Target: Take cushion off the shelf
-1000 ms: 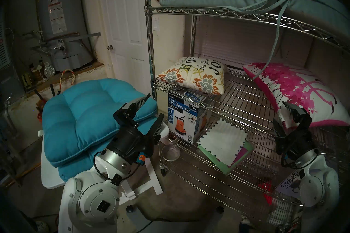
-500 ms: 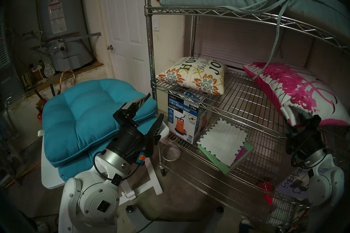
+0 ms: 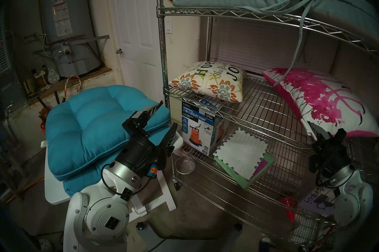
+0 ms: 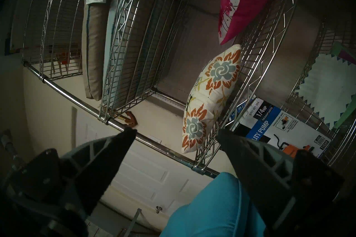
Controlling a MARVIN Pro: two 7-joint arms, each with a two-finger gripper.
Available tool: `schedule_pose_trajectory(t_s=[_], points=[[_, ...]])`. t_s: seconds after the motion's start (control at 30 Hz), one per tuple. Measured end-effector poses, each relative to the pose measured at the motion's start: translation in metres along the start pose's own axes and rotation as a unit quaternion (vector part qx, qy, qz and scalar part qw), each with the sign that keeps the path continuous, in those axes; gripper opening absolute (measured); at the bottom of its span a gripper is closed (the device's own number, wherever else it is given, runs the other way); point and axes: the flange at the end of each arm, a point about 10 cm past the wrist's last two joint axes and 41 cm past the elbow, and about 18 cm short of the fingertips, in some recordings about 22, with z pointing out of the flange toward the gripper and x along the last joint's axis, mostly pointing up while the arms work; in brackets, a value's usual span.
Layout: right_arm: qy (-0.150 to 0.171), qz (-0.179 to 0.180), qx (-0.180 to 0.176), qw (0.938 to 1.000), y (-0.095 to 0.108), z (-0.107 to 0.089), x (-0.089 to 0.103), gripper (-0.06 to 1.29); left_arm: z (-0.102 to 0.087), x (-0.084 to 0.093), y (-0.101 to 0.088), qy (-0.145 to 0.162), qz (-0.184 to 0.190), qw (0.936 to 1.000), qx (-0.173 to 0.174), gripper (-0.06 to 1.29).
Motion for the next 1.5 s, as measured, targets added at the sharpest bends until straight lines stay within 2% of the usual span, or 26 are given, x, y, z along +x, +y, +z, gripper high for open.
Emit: schedule_pose_trajectory(t_s=[0.4,0.7,1.07,1.5], points=[[-0.005,-0.011,0.009,0.9999,-0.002,-0.027,-0.014,0.0,0.0,0.0,0.0,0.0,0.0,1.0,0.0,1.19],[0.015,-0.012,0.006,0.9998,-0.001,-0.046,-0.018,0.0,0.0,0.0,0.0,0.0,0.0,1.0,0.0,1.19],[0.03,-0.012,0.015,0.9994,-0.001,-0.081,-0.023,0.0,0.0,0.0,0.0,0.0,0.0,1.0,0.0,1.19],[0.029,-0.014,0.032,0.999,0.003,-0.122,-0.028,0.0,0.0,0.0,0.0,0.0,0.0,1.0,0.0,1.19]])
